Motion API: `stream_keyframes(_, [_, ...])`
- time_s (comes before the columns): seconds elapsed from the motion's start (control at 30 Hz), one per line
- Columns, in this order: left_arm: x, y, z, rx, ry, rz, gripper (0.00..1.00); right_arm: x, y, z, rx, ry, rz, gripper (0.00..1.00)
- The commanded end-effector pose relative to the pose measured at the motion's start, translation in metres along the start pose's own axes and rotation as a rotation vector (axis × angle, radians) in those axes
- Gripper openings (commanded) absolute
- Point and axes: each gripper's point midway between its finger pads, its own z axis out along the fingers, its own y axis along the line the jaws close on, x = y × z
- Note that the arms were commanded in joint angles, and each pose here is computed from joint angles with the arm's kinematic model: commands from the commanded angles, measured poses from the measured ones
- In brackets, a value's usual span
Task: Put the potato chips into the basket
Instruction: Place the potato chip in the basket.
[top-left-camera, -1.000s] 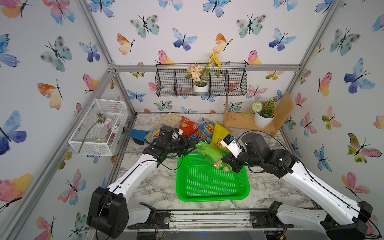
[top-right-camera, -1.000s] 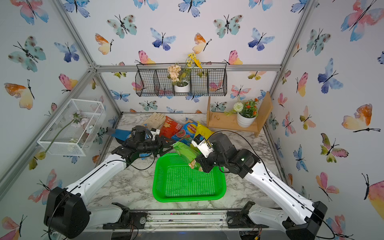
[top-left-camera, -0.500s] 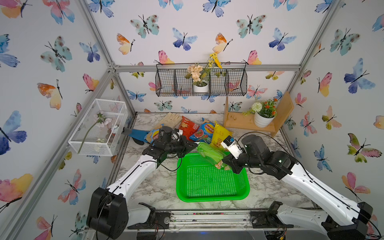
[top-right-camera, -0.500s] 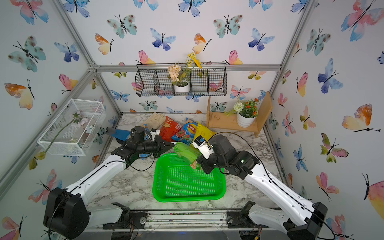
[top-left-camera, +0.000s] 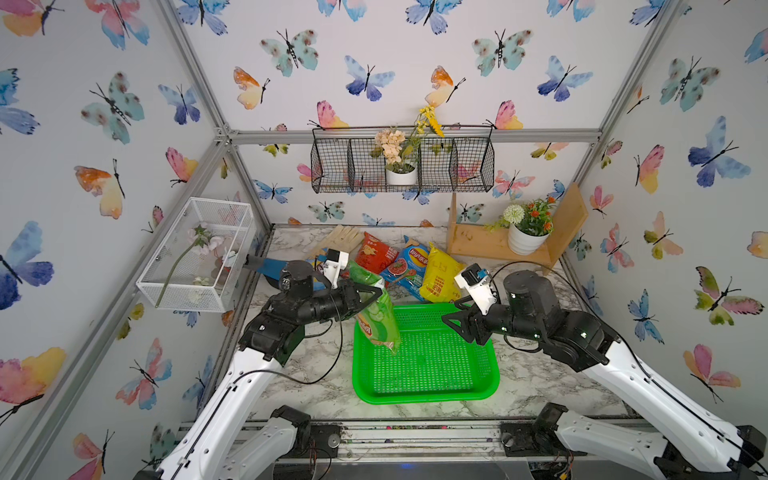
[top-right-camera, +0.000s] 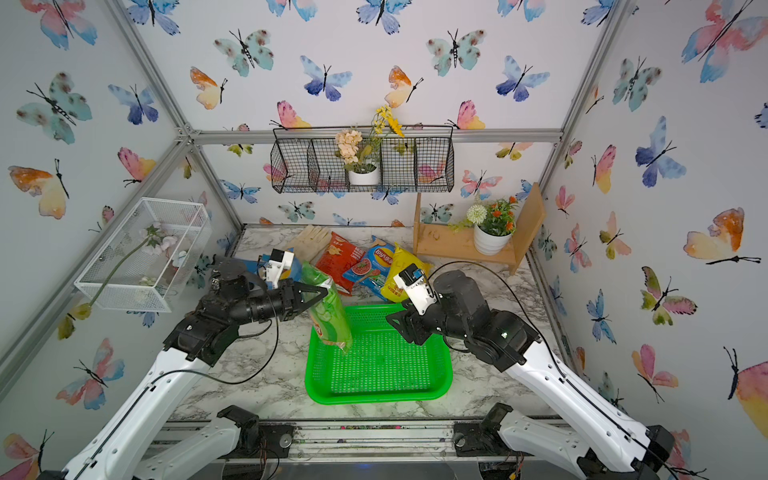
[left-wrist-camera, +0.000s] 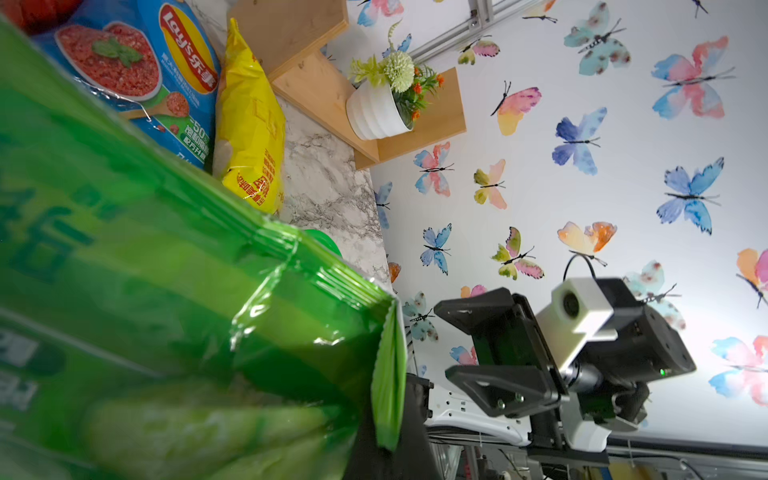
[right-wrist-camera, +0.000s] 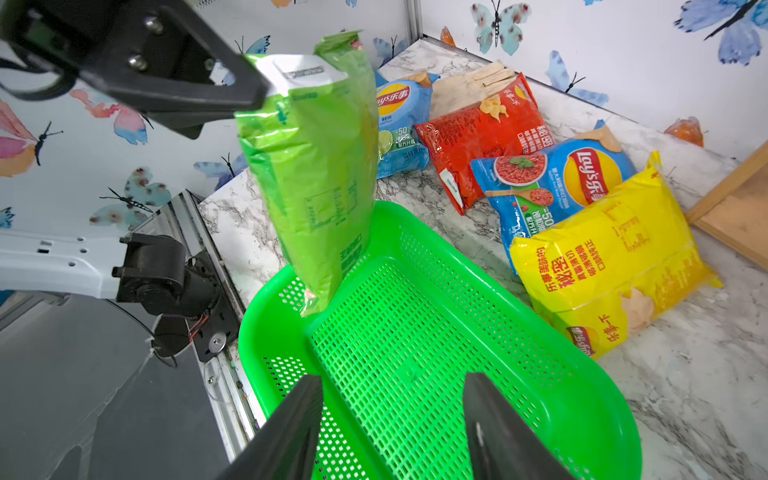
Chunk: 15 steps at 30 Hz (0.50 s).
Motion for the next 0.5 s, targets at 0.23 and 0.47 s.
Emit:
stream_keyframes(0.23, [0.054,0.024,-0.018,0.018,0.08,0.187,0.0,0.043,-0.001,0.054,-0.059,0.115,0.146,0.53])
stream_keyframes(0.47, [0.066,0.041,-0.025,-0.035,0.079,0.239,0.0,0.073,0.0,0.08,-0.108,0.177,0.193,0.48])
